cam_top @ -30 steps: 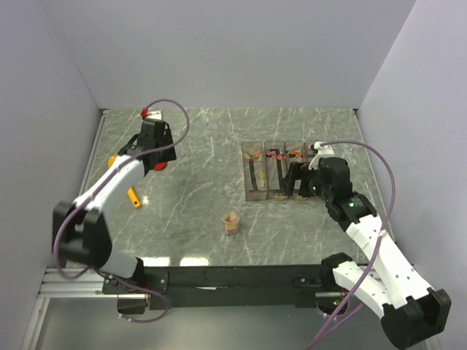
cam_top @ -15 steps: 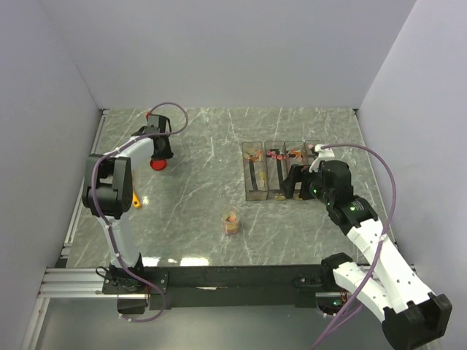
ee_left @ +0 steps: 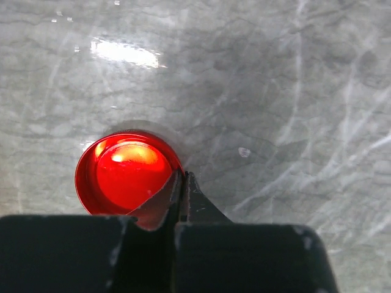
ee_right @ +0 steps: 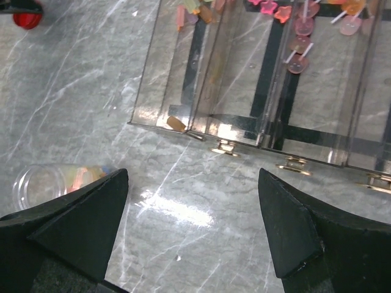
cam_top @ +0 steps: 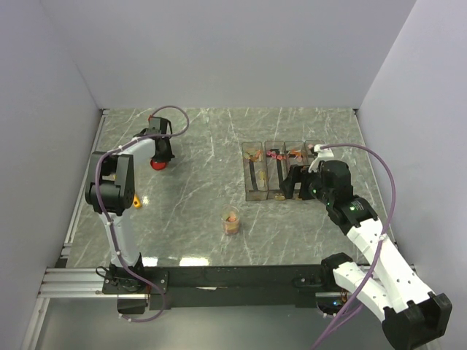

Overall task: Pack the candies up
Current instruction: Pick up the bottle lid at the center of the board.

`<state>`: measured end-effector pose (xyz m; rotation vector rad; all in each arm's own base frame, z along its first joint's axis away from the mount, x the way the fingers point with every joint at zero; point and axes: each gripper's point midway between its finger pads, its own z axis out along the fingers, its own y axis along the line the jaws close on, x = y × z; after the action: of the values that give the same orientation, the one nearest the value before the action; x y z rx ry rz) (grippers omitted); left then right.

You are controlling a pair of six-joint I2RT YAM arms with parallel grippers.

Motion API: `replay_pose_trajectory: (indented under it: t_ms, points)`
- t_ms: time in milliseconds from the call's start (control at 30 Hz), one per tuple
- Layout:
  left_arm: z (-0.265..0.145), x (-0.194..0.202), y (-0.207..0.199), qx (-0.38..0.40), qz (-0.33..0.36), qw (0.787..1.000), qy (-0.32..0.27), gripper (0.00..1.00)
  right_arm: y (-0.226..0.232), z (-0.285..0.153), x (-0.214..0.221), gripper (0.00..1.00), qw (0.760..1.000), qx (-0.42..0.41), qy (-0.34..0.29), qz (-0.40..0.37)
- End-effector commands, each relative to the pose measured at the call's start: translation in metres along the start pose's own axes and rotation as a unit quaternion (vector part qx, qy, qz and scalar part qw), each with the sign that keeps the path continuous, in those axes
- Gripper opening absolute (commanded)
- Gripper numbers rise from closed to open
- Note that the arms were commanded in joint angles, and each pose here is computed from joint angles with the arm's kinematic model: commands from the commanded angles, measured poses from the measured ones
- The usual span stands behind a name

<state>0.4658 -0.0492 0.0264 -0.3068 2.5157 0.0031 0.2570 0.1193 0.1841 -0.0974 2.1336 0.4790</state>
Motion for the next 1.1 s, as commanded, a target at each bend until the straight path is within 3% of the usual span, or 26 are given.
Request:
replay_pose_trajectory:
  t_ms: [0,200,300,333,467,533,700,867,1067]
  points:
    - [-0.019,-0.018,-0.015,0.046,-0.006,0.999,-0.027,0.01,0.012,-0.001,-0.005,0.92,1.0,-0.029,-0.007,-0.007]
    - [-0.091,-0.029,-0.047,0.162,-0.049,0.983,-0.068,0.01,0.063,-0.011,-0.013,0.93,0.986,-0.165,-0.013,0.027]
    - [-0.139,-0.028,-0.073,0.258,-0.074,0.96,-0.084,0.01,0.087,-0.015,-0.022,0.94,0.974,-0.221,-0.028,0.048]
    - [-0.152,-0.014,-0.086,0.306,-0.073,0.947,-0.067,0.01,0.102,-0.02,-0.029,0.94,0.964,-0.257,-0.038,0.052]
    - [-0.23,-0.018,-0.116,0.431,-0.104,0.891,-0.098,0.01,0.13,-0.02,-0.042,0.94,0.949,-0.307,-0.052,0.056]
    - [-0.248,-0.006,-0.125,0.465,-0.115,0.873,-0.09,0.01,0.147,-0.024,-0.057,0.95,0.938,-0.336,-0.069,0.055]
    - [-0.324,-0.008,-0.142,0.569,-0.151,0.8,-0.121,0.01,0.182,-0.012,-0.069,0.96,0.914,-0.395,-0.068,0.056]
    - [-0.361,0.002,-0.145,0.625,-0.192,0.746,-0.121,0.01,0.202,0.005,-0.084,0.99,0.896,-0.432,-0.079,0.064]
    - [-0.376,0.012,-0.151,0.665,-0.212,0.708,-0.104,0.01,0.213,0.023,-0.098,1.0,0.887,-0.449,-0.086,0.059]
